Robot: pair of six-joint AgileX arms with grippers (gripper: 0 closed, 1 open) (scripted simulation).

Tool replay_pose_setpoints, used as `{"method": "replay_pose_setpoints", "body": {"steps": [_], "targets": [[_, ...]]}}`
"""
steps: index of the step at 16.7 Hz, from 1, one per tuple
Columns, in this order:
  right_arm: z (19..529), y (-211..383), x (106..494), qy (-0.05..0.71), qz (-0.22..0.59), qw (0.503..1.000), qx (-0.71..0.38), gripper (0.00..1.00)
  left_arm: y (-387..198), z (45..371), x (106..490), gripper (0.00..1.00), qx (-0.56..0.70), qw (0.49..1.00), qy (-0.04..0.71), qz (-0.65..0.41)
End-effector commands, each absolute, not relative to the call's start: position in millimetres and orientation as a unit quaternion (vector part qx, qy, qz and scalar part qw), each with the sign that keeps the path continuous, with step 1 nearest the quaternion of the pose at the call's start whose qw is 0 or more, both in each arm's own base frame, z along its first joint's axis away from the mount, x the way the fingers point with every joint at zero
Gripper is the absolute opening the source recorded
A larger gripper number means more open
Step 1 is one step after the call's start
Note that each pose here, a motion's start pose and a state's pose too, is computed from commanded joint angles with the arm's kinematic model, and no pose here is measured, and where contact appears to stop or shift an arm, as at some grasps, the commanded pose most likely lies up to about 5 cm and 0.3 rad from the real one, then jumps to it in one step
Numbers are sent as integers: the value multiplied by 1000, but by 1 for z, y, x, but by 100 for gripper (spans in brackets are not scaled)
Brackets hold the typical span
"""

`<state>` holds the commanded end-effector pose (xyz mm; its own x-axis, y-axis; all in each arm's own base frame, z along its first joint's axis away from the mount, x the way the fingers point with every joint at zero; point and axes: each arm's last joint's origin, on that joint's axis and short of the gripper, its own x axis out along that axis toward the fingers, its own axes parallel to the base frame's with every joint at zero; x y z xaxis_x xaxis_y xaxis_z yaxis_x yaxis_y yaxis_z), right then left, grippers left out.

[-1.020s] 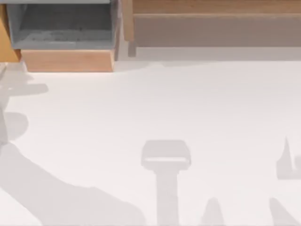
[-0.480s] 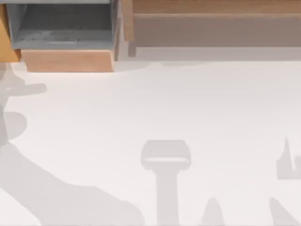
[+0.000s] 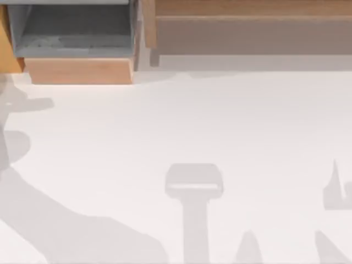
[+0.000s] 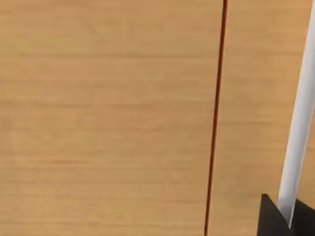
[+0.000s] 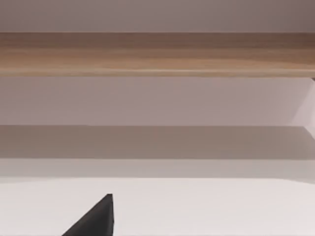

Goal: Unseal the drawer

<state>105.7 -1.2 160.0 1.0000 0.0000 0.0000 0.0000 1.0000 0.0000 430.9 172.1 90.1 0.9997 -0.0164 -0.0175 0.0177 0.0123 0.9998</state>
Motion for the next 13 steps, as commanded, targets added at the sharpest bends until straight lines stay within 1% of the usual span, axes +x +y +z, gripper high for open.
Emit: {"method": "replay_pose_setpoints", "body": {"steps": [3,9,13], "targets": [[160,-1,106,0,0,1000,0,100,174,88,417,0,701,713,4,-13],[160,-1,106,0,0,1000,0,100,174,89,373,0,702,712,2,-13],[160,-1,106,0,0,1000,0,100,173,90,368,0,703,711,0,-12]]}}
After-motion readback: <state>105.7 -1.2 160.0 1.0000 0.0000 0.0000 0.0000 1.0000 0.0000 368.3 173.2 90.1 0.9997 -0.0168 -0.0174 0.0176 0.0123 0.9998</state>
